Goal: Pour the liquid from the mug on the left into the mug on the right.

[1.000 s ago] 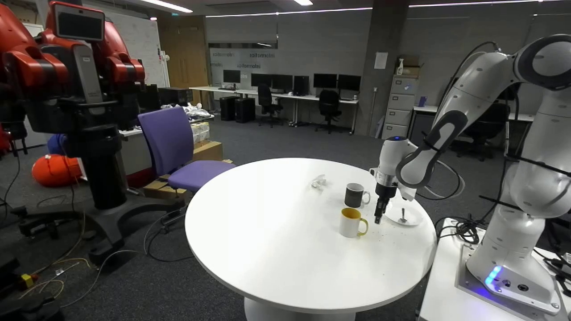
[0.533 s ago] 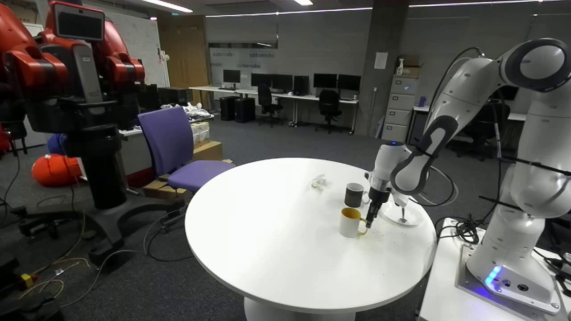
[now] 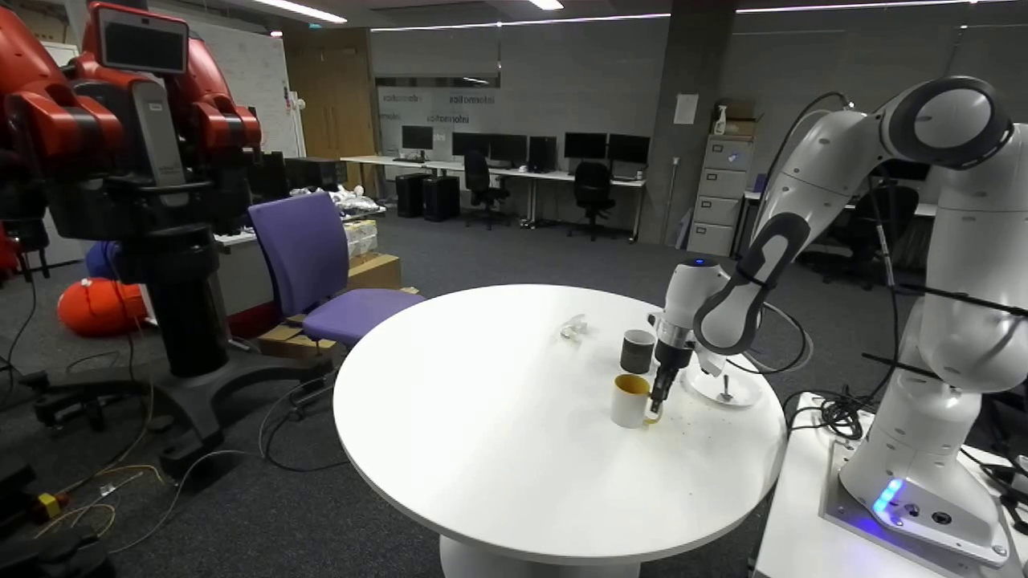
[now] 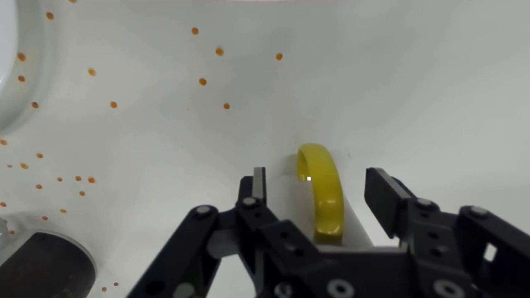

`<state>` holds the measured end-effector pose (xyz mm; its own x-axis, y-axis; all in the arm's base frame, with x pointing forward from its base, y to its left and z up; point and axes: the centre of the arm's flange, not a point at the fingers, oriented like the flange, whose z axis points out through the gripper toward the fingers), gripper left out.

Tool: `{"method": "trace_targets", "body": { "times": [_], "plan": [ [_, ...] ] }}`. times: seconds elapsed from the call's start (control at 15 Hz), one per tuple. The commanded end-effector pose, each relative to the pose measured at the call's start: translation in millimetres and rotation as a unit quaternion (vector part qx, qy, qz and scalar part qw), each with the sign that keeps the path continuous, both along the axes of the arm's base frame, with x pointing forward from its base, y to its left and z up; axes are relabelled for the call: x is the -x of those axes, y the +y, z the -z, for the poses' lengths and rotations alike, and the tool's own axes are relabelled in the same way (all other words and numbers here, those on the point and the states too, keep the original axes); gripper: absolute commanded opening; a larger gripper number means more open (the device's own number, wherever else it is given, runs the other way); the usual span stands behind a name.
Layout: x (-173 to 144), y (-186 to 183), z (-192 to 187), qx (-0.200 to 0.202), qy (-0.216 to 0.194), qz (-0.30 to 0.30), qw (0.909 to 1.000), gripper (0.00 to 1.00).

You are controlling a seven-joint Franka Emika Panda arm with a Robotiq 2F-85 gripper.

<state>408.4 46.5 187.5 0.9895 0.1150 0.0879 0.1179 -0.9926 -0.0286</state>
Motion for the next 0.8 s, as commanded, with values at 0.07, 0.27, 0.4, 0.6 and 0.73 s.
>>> {"method": "trace_targets", "body": {
  "times": [0.07, 0.27, 0.4, 0.6, 0.73],
  "plan": [
    [-12.6, 4.3, 4.5, 0.002, -0.014, 0.007, 0.9999, 0.29],
    [-13.9, 3.8, 5.9, 0.003, -0.01, 0.007, 0.9999, 0.06],
    [-13.9, 3.6, 5.4, 0.004, -0.008, 0.008, 0.9999, 0.0],
    [-13.6, 3.0, 6.3, 0.004, -0.003, 0.011, 0.9999, 0.02],
    [-14.7, 1.8, 5.9, 0.004, 0.003, 0.015, 0.9999, 0.35]
  ]
}}
